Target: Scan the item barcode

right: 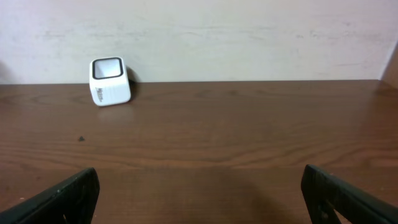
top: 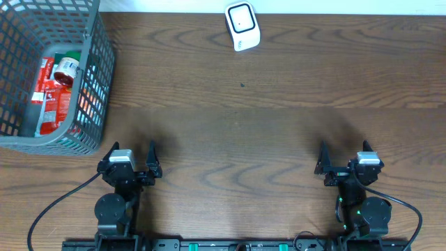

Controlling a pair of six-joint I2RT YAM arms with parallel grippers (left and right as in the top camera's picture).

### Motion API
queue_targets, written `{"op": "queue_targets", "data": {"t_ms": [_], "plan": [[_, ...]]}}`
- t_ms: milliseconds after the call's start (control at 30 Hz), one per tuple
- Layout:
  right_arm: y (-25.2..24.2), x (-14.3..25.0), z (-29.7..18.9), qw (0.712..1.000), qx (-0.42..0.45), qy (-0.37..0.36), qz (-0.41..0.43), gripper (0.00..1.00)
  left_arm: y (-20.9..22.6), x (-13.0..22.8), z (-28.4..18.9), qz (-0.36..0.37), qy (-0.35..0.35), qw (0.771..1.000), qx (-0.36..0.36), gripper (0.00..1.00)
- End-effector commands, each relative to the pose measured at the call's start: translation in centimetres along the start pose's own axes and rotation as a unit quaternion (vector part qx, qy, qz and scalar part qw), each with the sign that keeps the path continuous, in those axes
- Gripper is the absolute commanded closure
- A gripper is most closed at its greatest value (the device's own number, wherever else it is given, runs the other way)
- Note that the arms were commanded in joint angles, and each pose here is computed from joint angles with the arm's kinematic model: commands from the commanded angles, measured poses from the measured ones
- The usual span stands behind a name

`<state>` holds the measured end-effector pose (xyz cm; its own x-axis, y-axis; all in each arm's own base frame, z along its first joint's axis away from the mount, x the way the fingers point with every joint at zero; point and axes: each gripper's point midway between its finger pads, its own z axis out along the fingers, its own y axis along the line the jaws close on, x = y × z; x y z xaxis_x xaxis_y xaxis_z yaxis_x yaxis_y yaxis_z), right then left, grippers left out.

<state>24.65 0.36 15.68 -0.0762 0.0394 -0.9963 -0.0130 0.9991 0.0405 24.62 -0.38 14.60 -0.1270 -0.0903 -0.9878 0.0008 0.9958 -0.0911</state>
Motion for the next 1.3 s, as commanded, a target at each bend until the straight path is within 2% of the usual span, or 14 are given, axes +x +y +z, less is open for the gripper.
{"op": "queue_targets", "data": {"t_ms": [0,500,833,1267], "plan": [[-0.1,0.2,0.0,1.0,0.002,0.004,-0.002,0.01,0.5,1.5,0.0,0.001,0.027,1.0,-0.012,0.12],[-0.1,0.2,0.0,1.0,0.002,0.004,-0.002,0.01,-0.2,1.6,0.1,0.0,0.032,0.999,0.008,0.12],[-0.1,0.2,0.0,1.0,0.002,0.004,-0.002,0.01,-1.9,-0.6,-0.7,-0.106,0.028,0.993,0.051,0.12],[-0.1,0.2,0.0,1.0,0.002,0.004,-0.002,0.01,-2.8,-2.1,-4.3,-0.14,0.11,0.983,0.052,0.12]]}}
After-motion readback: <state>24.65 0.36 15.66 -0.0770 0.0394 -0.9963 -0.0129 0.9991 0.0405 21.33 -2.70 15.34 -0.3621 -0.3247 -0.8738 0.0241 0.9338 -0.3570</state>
